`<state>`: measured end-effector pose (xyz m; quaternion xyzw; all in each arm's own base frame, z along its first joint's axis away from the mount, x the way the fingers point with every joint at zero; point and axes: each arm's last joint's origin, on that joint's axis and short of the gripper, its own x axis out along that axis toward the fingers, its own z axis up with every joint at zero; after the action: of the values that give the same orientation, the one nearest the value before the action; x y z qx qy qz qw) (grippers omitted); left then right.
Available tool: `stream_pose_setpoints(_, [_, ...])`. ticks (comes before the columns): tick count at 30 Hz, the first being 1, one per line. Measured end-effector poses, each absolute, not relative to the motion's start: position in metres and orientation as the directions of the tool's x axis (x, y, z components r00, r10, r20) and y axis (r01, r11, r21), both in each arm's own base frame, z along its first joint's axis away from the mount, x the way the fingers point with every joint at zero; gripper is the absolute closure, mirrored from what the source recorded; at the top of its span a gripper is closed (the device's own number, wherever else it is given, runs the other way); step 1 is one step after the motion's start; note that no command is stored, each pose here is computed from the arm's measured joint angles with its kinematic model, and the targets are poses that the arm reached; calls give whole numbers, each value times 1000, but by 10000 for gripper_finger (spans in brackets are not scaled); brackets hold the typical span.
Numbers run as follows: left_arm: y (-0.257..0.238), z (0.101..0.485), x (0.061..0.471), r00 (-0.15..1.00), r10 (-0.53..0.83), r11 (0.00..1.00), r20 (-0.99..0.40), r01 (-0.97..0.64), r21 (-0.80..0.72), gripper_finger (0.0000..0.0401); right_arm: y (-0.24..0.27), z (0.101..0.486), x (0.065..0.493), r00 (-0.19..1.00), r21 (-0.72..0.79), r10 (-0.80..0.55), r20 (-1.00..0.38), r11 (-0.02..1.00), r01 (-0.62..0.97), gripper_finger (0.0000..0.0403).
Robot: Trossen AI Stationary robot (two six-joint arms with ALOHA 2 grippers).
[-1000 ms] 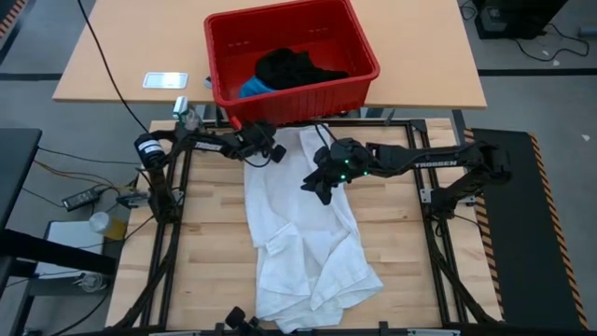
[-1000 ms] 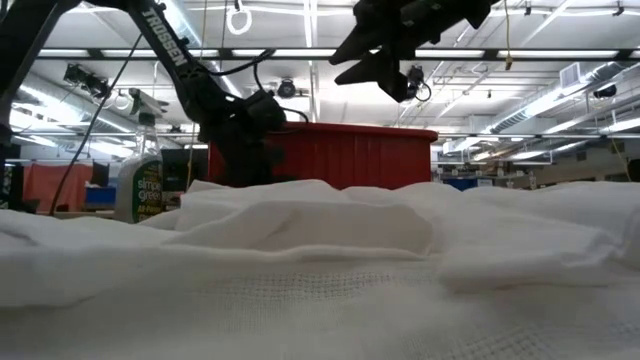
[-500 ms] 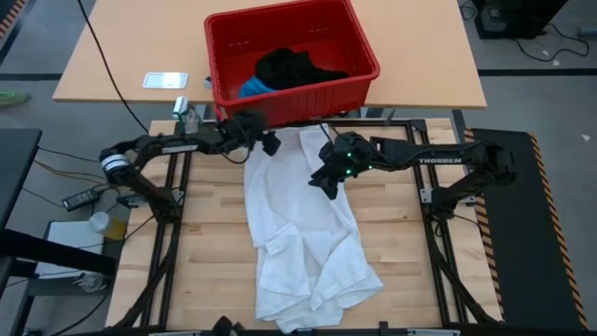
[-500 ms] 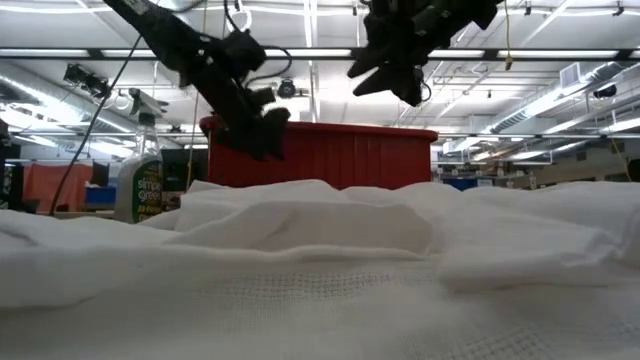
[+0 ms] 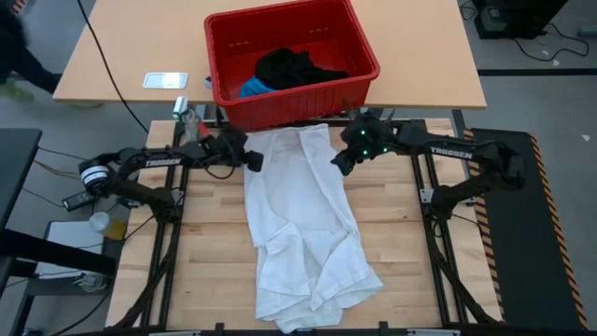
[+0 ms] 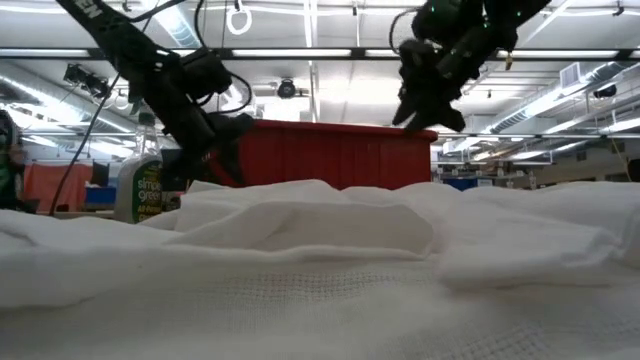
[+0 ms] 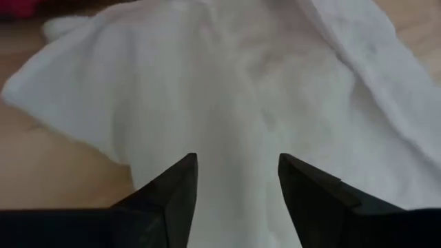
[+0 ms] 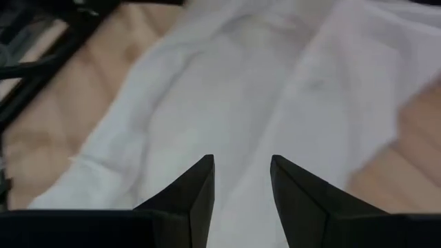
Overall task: Fold laundry
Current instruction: Fold the white polo shirt
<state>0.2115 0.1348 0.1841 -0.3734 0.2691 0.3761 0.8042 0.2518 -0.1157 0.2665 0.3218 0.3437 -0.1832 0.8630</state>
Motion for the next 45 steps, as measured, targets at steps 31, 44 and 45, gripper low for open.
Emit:
stream_pose_setpoints(31, [171,180,177,515,464,197,-721,-853,-483,207,-238,152,235,691,500,-192,-697,560,660,62])
stream_pose_setpoints(44, [168,172,182,400,543,78,-739,-900,-430,132,-265,170,246,697,428,-284,-659,620,657,86])
stream_pose_setpoints(45, [170,170,183,397,538,73,-743,-901,-428,128,-268,167,248,700,438,-268,-661,620,651,86])
